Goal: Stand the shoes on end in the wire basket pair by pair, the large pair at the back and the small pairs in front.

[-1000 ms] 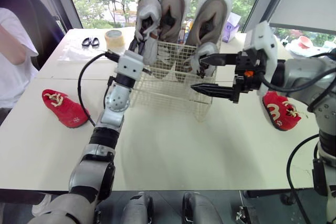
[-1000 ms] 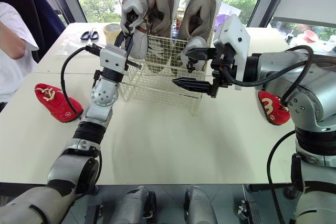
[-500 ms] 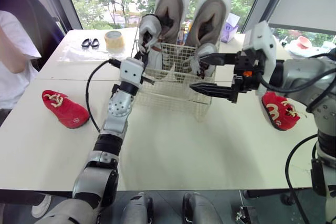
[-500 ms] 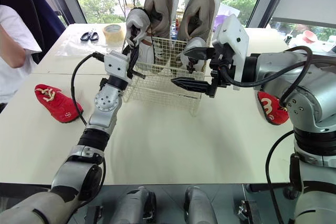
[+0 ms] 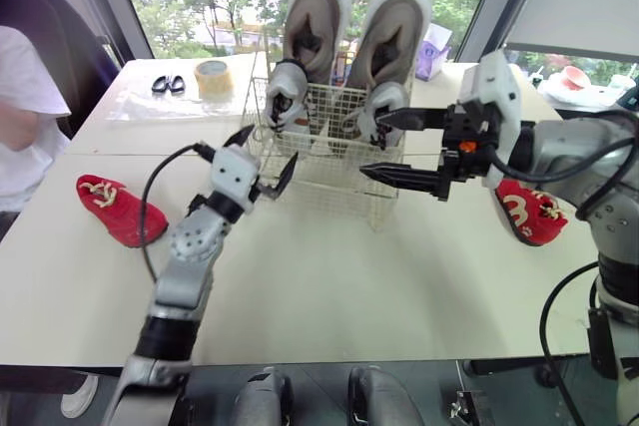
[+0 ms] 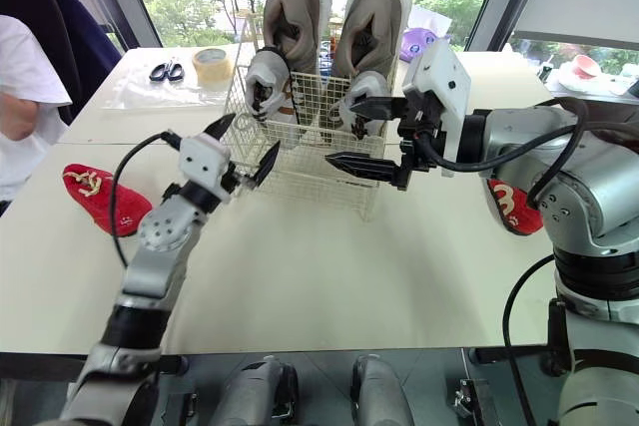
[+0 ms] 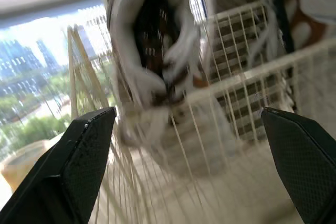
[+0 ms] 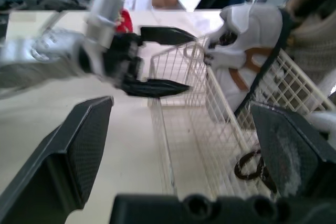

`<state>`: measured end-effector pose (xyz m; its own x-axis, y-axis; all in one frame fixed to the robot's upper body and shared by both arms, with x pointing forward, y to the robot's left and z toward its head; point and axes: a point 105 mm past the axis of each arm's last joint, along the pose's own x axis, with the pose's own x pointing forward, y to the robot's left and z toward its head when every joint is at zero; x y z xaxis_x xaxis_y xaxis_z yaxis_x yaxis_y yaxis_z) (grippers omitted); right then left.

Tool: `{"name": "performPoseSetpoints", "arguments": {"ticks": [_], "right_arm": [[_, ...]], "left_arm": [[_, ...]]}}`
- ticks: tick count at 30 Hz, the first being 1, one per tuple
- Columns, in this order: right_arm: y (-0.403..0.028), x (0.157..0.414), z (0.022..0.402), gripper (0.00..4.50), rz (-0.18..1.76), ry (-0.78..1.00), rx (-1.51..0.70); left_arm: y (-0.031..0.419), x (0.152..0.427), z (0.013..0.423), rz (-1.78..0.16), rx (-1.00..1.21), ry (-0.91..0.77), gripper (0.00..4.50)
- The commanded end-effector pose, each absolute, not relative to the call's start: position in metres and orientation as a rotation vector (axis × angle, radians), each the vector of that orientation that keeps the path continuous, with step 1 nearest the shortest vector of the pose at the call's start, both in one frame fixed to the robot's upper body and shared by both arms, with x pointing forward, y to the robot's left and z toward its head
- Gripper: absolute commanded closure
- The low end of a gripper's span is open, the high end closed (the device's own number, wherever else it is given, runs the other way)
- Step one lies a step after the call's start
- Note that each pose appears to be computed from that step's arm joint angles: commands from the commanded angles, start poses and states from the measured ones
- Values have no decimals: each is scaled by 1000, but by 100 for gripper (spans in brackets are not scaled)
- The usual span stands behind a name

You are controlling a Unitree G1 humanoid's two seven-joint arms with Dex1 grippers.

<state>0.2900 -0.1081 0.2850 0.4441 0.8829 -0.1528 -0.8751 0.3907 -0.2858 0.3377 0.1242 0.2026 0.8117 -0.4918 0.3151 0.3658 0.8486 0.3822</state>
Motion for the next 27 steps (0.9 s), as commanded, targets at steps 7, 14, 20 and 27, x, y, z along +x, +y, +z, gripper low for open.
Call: {"name": "performPoseSetpoints", "arguments": {"ticks": [7,14,20,27], "right_arm": [[-165,298,288,0,865,-87,-143],[-280,307,255,0,271,-111,-102],[-315,278,217,0,-55,-137,-35],[-296,248,177,0,-124,-92,40]], "left_arm": [[167,303,246,-546,89,-247,2],[140,260,218,-959,-54,31,2],[97,233,195,-1199,-112,154,2],[83,228,169,-1296,-14,245,2]]}}
